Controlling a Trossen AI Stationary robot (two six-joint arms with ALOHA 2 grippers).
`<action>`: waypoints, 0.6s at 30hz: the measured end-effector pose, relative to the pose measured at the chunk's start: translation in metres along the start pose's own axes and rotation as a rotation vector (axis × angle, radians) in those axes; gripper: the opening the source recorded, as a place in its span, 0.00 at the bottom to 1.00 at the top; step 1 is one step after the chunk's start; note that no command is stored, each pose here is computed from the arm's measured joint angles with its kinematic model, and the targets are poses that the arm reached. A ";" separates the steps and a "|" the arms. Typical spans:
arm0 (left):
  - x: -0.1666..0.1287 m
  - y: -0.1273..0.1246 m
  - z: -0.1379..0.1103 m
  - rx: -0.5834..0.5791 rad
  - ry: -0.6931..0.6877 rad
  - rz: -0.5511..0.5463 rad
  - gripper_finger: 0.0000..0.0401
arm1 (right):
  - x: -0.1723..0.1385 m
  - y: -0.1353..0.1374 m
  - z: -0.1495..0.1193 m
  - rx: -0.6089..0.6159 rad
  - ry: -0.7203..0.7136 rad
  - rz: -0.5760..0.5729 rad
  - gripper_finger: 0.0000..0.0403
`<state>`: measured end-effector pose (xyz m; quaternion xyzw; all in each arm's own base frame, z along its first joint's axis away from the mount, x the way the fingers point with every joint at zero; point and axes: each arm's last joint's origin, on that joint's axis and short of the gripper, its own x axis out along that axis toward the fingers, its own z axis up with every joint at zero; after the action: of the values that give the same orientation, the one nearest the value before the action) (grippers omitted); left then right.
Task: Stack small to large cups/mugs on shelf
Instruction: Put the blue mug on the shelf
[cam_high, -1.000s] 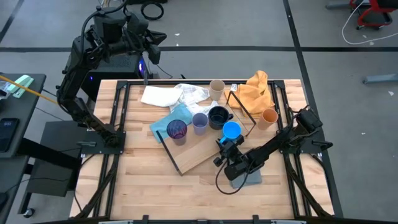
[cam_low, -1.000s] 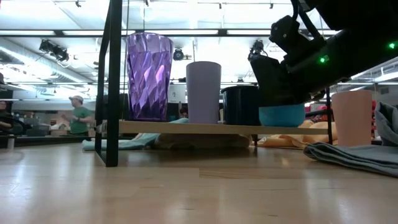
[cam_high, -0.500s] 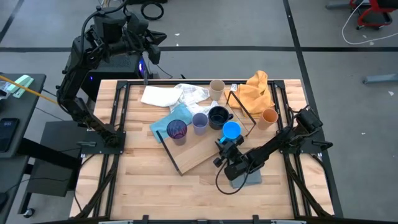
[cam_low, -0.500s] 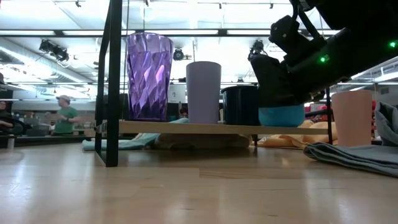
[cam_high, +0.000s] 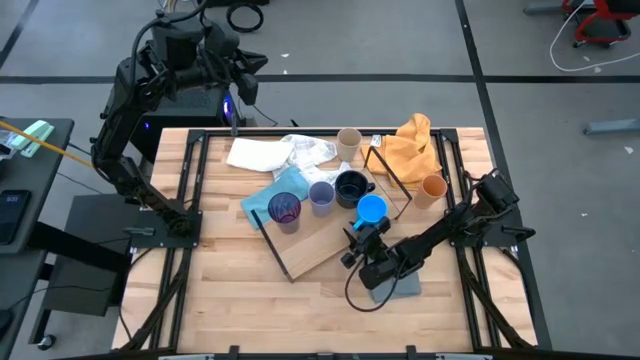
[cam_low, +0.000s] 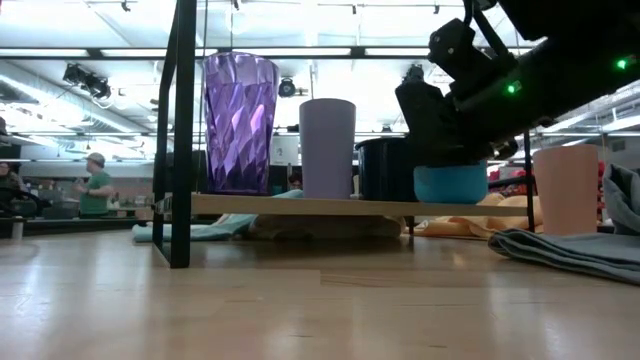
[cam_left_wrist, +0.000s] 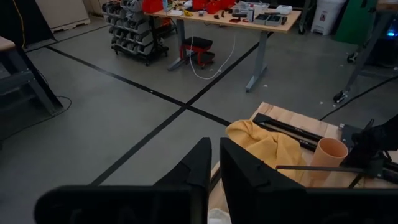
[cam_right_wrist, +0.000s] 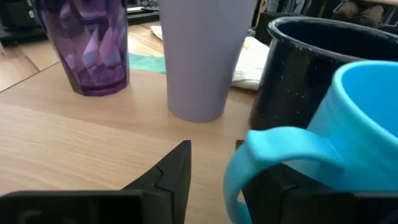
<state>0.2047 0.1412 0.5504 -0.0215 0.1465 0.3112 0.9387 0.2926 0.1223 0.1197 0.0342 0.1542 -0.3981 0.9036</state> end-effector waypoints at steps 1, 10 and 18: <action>0.000 0.000 0.000 0.000 0.002 0.000 0.11 | 0.000 0.001 0.001 -0.005 -0.001 0.001 0.33; 0.000 0.000 0.000 0.001 0.003 0.000 0.10 | -0.001 -0.004 -0.003 -0.018 0.023 -0.030 0.32; 0.000 0.000 0.000 0.011 0.003 0.000 0.11 | -0.005 -0.003 -0.005 0.008 0.024 -0.017 0.32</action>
<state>0.2046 0.1411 0.5501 -0.0169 0.1496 0.3104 0.9386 0.2859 0.1250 0.1171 0.0414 0.1636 -0.4060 0.8981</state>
